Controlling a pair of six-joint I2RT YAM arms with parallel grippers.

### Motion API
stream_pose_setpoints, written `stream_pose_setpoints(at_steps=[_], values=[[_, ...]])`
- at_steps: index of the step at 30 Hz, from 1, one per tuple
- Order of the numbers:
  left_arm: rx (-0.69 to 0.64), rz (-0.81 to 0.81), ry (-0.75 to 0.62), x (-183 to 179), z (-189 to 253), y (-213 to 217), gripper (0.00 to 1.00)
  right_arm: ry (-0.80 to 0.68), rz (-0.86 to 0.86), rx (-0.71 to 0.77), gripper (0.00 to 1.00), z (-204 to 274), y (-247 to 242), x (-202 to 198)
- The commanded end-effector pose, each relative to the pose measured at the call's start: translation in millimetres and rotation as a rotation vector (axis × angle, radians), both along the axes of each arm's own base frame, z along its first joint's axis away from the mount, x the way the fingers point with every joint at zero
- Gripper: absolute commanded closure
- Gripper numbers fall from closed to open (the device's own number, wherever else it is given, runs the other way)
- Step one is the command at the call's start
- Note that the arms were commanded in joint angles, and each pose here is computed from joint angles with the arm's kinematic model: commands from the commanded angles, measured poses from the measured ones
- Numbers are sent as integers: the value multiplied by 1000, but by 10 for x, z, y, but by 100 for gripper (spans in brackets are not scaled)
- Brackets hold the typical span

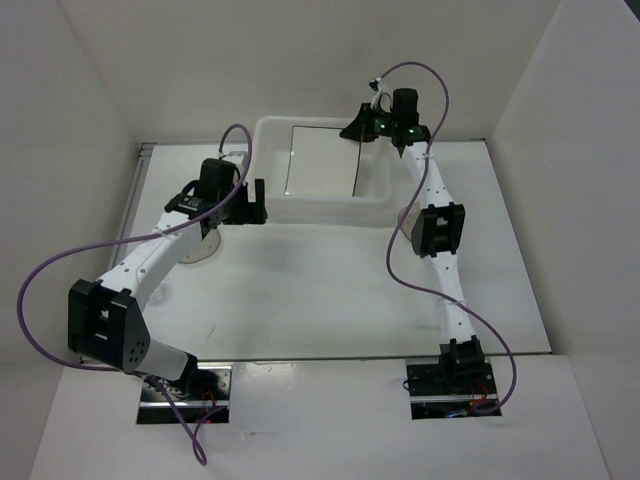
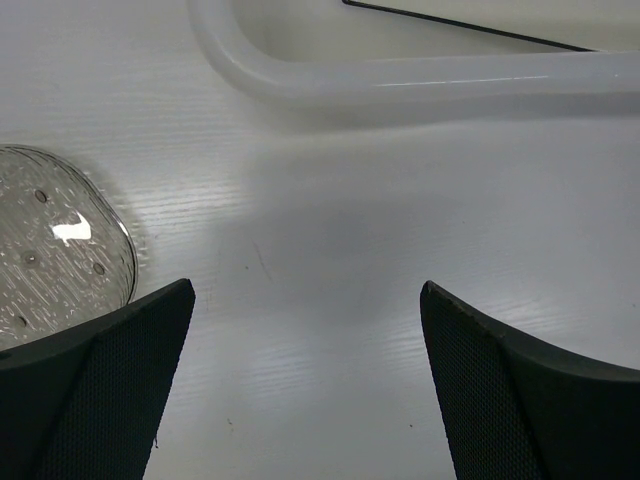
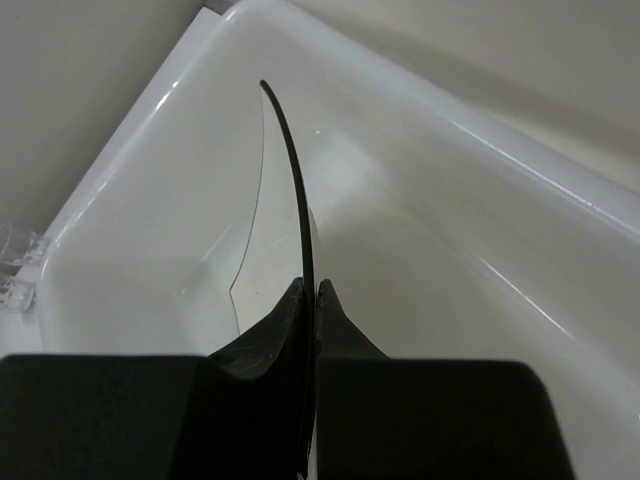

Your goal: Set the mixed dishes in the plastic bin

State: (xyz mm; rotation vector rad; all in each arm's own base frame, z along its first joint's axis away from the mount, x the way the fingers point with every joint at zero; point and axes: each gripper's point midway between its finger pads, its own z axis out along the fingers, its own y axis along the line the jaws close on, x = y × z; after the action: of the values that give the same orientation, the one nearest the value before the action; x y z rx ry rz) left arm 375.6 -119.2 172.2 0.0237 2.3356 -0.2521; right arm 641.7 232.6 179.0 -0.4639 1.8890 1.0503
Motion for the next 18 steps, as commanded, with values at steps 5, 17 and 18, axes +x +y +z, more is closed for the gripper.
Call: stream_pose_setpoints(at_steps=[5, 17, 18], values=[[2, 8, -61, 168, 158, 54, 0, -75, -7, -20, 99, 131, 14, 41], [13, 24, -45, 242, 91, 90, 0, -116, -116, -161, 65, -249, -141, 237], [13, 24, -45, 242, 90, 90, 0, -107, -125, -168, 65, -315, -153, 253]])
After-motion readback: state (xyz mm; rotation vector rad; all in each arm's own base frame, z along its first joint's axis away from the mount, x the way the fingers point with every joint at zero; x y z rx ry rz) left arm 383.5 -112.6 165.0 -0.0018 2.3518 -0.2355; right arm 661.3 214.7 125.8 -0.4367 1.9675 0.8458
